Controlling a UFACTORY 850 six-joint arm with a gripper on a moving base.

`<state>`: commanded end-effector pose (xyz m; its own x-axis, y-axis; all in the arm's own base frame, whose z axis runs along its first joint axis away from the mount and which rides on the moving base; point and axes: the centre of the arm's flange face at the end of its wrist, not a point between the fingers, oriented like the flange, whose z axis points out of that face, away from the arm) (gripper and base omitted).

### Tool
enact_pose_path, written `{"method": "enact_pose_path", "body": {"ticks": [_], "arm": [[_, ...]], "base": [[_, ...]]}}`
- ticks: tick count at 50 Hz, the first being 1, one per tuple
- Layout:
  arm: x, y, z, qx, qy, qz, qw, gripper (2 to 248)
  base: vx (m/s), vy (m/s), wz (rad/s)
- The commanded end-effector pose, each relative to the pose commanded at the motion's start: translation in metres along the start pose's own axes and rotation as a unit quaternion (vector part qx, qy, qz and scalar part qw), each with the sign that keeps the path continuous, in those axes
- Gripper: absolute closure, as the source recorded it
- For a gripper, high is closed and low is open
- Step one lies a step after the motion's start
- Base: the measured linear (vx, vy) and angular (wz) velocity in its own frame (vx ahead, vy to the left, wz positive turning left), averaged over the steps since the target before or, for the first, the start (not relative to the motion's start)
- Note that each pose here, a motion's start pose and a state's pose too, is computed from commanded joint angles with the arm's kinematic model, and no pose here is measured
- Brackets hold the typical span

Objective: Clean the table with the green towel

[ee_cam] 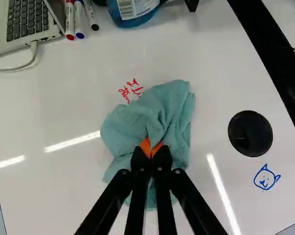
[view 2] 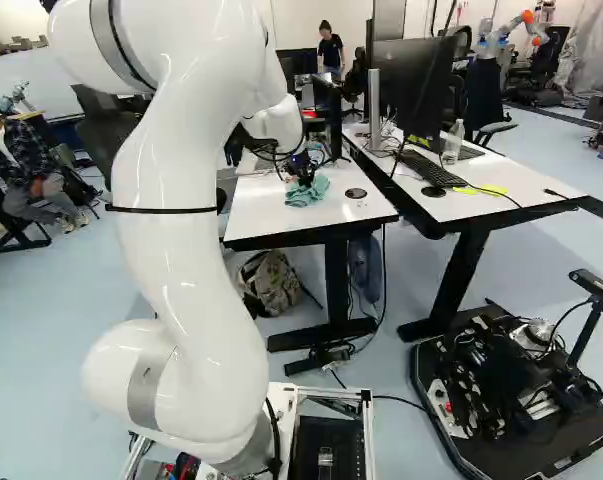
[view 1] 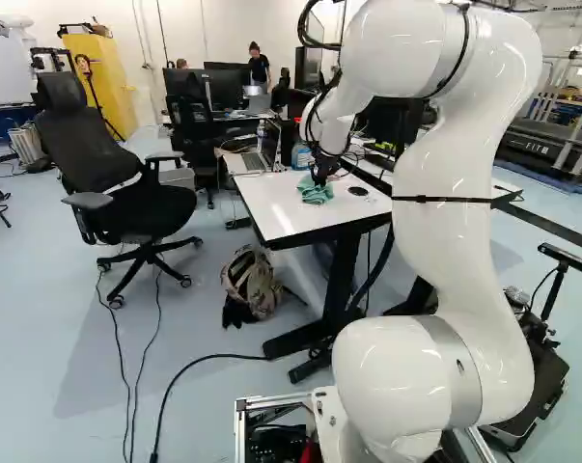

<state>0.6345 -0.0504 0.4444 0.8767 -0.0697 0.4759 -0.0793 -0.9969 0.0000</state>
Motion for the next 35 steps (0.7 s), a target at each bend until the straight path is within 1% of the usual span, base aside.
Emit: {"method": "enact_pose_path", "body": {"ticks": [21, 35], "arm": [[0.0006, -0.0006, 0.0005, 0.000, -0.001, 0.000, 1.0000, 228], [0.0087, -0.0049, 0.0056, 0.002, 0.003, -0.003, 1.0000, 228]], "base": [[0.000, 0.000, 0.000], [0.000, 0.000, 0.000]]}}
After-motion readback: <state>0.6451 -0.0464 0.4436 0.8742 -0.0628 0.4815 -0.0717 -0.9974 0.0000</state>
